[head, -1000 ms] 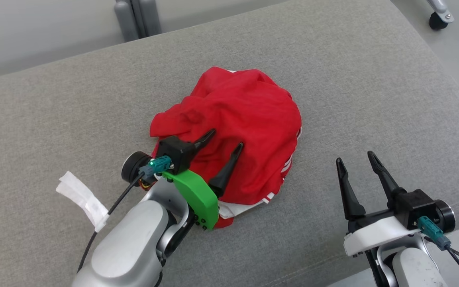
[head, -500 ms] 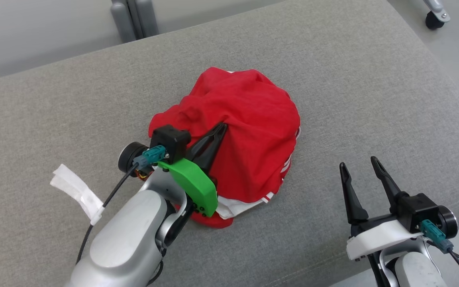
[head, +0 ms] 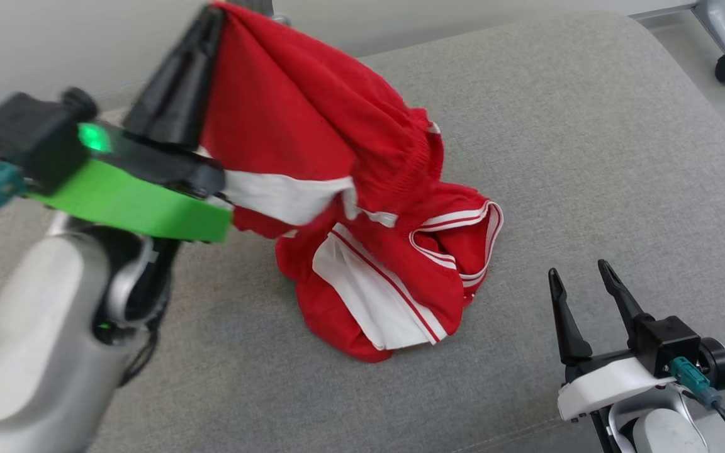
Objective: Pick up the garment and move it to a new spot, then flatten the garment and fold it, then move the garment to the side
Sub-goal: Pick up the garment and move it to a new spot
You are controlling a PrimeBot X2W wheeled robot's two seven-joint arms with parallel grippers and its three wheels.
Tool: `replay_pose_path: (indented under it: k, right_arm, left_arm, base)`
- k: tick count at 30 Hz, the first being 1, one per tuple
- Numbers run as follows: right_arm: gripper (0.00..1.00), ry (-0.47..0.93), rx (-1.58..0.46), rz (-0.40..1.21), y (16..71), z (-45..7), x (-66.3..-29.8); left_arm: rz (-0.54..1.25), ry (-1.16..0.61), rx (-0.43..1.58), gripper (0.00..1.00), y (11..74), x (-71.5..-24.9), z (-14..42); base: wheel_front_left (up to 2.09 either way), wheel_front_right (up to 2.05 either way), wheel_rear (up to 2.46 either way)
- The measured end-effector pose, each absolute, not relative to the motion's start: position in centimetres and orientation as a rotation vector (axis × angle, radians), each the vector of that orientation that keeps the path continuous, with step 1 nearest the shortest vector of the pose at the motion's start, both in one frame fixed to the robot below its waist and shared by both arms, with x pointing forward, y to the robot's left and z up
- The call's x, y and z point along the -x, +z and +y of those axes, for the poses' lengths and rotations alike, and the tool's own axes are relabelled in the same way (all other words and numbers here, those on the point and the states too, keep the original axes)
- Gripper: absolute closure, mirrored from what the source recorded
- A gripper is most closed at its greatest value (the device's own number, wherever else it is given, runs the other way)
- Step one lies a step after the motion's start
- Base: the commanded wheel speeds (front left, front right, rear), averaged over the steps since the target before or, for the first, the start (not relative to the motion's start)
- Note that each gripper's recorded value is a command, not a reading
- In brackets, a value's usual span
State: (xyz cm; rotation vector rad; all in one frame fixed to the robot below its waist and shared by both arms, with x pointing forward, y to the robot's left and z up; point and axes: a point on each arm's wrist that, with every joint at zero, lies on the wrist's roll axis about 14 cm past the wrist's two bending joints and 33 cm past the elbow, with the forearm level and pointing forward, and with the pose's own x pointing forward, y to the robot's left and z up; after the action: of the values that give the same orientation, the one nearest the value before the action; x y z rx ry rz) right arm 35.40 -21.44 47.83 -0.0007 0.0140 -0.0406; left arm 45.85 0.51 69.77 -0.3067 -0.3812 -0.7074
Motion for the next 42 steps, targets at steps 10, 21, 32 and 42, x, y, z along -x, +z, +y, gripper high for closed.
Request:
replay_pose_path:
  k: [10, 21, 32, 42]
  right_arm:
    - [0.0, -0.003, -0.004, 0.014, 47.7, -20.2, -35.5]
    - [0.0, 0.027, -0.008, 0.04, 46.8, -19.3, -37.2]
    - [0.0, 0.021, 0.01, 0.072, 45.7, -19.7, -37.9]
    - [0.0, 0.015, 0.001, 0.052, 46.4, -19.8, -37.2]
  left_arm:
    - [-0.389, -0.229, 0.066, 1.0, 74.0, -49.6, 19.5]
    - [0.002, 0.162, 0.026, 1.0, 61.4, -52.6, 35.0]
    - [0.233, 0.214, 0.101, 0.8, 50.4, -53.0, 35.7]
    - [0.103, 0.176, 0.026, 0.0, 52.7, -52.6, 34.7]
  base:
    - [0.0, 0.0, 0.0]
    - [0.0, 0.0, 0.0]
    - [0.0, 0.0, 0.0]
    - [0.0, 0.0, 0.0]
